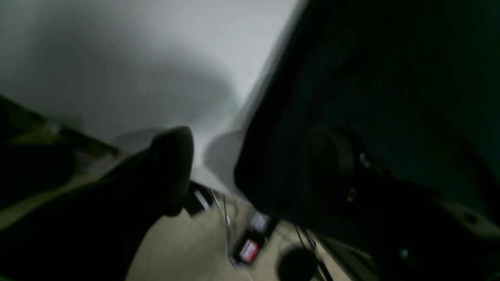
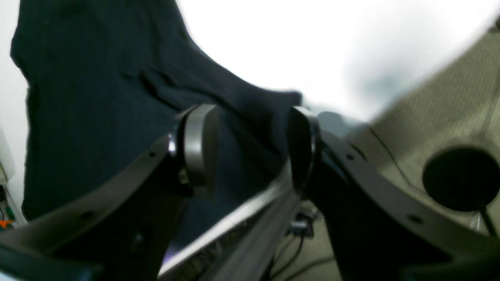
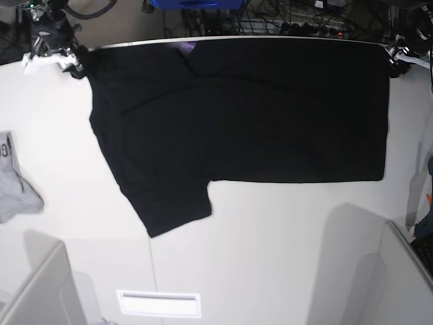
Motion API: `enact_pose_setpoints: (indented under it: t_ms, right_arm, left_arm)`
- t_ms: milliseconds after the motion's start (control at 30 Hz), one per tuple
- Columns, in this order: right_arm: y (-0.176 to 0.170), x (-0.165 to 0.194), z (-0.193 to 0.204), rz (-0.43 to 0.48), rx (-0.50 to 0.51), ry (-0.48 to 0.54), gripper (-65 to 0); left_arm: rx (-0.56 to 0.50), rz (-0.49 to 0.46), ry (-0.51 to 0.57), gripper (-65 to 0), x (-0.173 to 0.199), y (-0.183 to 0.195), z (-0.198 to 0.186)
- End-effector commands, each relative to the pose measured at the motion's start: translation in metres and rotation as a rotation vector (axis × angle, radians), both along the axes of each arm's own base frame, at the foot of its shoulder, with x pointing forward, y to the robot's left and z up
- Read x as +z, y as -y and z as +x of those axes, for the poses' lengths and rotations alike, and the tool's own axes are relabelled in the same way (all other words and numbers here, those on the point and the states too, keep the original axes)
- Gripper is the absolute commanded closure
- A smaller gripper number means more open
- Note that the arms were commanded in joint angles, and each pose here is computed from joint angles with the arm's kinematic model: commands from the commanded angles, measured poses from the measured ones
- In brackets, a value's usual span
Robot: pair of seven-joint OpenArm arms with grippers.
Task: Fold the T-shirt properly
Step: 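Grasp the hem corner nearest the right gripper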
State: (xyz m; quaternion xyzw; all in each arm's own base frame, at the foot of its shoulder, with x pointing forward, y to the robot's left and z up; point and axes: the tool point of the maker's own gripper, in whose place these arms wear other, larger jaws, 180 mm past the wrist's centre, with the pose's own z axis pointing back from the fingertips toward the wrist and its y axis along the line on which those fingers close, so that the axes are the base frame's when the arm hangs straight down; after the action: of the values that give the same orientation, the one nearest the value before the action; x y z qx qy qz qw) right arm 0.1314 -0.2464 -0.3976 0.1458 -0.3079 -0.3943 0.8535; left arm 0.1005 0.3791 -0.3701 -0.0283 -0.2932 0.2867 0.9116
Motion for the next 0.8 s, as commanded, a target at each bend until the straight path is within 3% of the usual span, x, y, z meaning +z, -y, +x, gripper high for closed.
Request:
enact_pose_setpoints:
  t_ms: [0,167,233,400,467,533,600,633,767]
  right_arm:
    - [0.003,0.021,0.020,-0.034,0.017,0.087,-27.8]
    - [-0.033,0.048,0.094,-0.015,0.227,0.197,-27.2]
    - [-0.043,0.049,0.126,0.004,0.246,0.202,-27.6]
    - [-0.054,0.050,0.208,-0.054,0.321,0.199,-27.9]
    - [-0.058,0.045,0.238,-0.072,0.344,0.168,-28.1]
    - [-0.062,0.040,0.265,-0.087,0.365,0.128,-29.3]
    - [-0.065,0.032,0.284,-0.095,0.388,0.078,-35.4]
    - [-0.062,0.028,0.293,-0.113,0.397,0.048,-38.6]
    - [-0.062,0.014,0.319,-0.181,0.426,0.021,-40.4]
  left_arm:
    - [-0.006,0.063,0.059,-44.3,0.023,-0.012,0.010]
    - [-0.060,0.150,0.149,-43.9,0.058,-0.008,0.036]
    - [-0.091,0.149,0.158,-43.9,0.059,0.000,0.045]
    - [-0.143,0.130,0.188,-43.3,0.059,0.015,0.067]
    - [-0.141,0.130,0.195,-35.4,0.059,0.014,0.069]
    - [-0.142,0.131,0.195,-20.4,0.060,0.014,0.069]
    - [-0.138,0.131,0.195,-4.6,0.060,0.013,0.069]
    - [-0.136,0.131,0.195,0.0,0.060,0.013,0.068]
    - [-0.135,0.130,0.188,0.0,0.059,0.012,0.066]
